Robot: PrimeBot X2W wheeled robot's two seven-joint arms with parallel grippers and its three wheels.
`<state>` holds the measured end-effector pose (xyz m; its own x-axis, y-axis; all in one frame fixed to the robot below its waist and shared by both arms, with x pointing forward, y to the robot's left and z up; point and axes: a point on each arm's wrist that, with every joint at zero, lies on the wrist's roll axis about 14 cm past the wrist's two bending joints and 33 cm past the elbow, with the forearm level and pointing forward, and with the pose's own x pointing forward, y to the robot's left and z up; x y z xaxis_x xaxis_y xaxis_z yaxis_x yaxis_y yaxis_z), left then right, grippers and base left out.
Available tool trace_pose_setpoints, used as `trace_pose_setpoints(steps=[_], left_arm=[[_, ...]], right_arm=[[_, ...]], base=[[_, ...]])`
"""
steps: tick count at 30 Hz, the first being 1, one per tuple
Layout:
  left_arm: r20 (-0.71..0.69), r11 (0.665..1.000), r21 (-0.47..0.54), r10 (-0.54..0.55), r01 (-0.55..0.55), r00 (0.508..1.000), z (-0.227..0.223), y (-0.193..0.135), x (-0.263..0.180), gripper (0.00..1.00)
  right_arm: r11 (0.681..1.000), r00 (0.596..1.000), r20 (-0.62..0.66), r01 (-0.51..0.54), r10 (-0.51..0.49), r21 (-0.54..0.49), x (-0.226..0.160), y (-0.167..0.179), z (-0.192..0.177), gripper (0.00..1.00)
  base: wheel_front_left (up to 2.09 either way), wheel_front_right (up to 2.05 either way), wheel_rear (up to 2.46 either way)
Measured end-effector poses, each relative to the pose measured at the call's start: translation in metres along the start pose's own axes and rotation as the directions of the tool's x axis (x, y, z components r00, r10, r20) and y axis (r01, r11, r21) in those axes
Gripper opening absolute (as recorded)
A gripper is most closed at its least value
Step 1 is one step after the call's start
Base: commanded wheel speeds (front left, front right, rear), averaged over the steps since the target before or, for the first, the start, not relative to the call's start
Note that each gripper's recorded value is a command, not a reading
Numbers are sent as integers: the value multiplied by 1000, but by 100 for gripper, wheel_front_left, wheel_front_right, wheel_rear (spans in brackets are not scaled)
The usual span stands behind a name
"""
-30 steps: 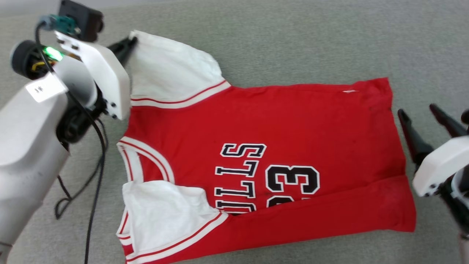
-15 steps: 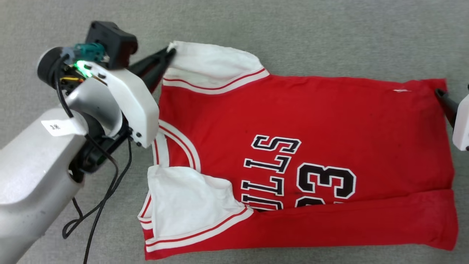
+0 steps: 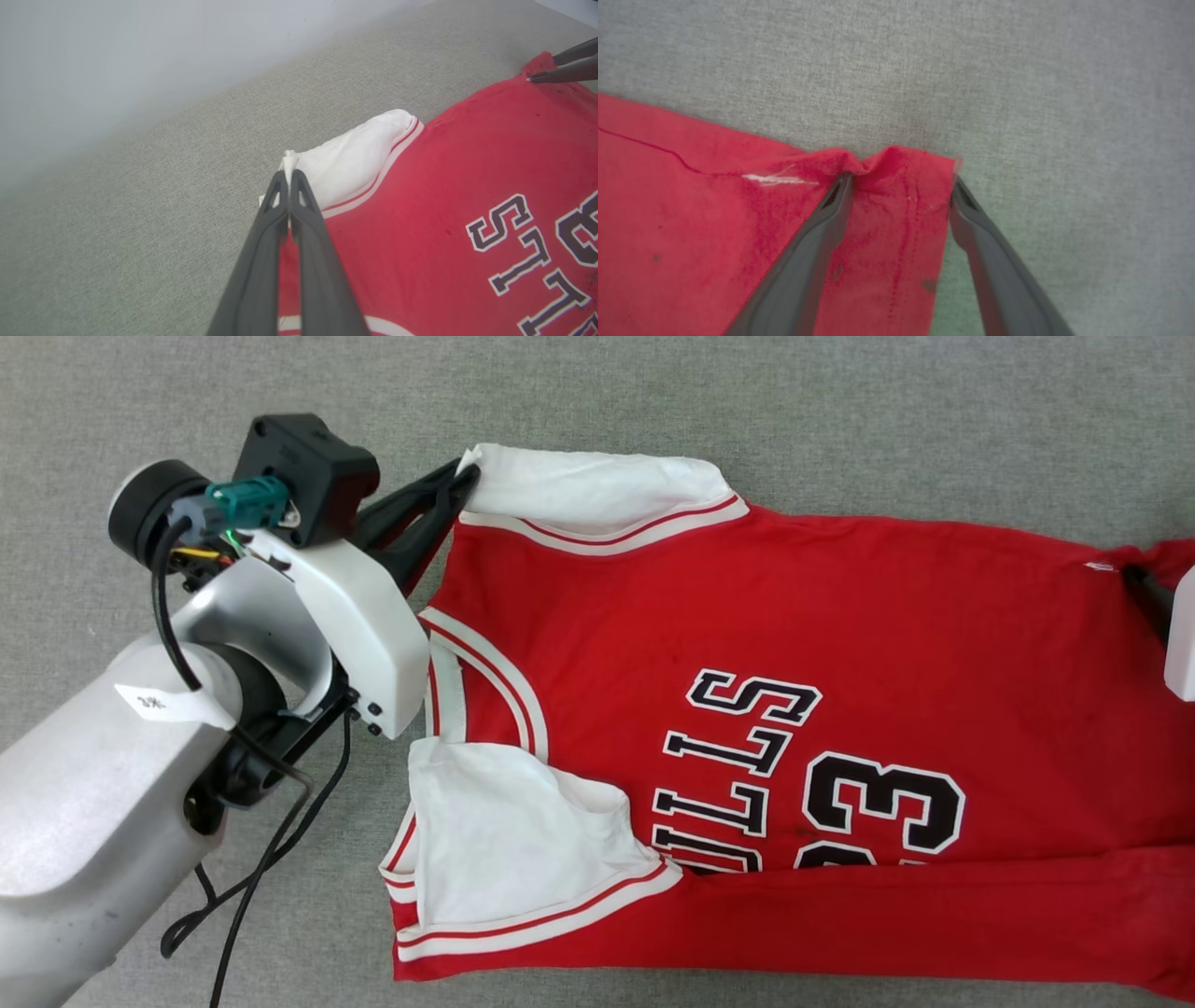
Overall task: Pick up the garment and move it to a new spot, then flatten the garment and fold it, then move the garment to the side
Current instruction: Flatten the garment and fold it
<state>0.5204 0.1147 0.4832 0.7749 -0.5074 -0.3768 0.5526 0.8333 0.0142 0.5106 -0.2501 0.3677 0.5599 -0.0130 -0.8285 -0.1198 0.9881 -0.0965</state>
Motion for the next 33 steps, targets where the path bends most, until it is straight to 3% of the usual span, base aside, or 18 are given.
trace_pose_setpoints(steps=[2, 3, 5, 15, 21, 33], left_arm=[[-5, 1000, -2, 2, -2, 1000, -3, -1, -1, 0], [-6, 1000, -4, 3, -3, 1000, -4, -1, -1, 0], [-10, 1000, -9, 7, -7, 1000, -6, 0, -1, 0], [11, 999, -29, 47, -46, 999, -3, 4, -14, 0], [57, 995, -61, 86, -82, 995, 9, 4, -33, 0], [84, 988, -109, 120, -110, 989, 11, -20, -83, 0]], right_arm=[[1000, 1000, -6, -3, 3, -2, 3, 1, -1, 100], [1000, 1000, -6, -4, 4, 0, 5, 1, -2, 92], [1000, 1000, 0, -10, 10, 8, 7, 2, -1, 0], [998, 990, 144, -18, 9, 63, -6, -5, 19, 0], [991, 955, 298, -56, 18, 121, -36, -6, 42, 0], [975, 923, 386, -92, 6, 203, -88, -18, 11, 0]], base=[[0, 0, 0], [0, 0, 0], [0, 0, 0], [0, 0, 0], [0, 0, 0], [0, 0, 0]])
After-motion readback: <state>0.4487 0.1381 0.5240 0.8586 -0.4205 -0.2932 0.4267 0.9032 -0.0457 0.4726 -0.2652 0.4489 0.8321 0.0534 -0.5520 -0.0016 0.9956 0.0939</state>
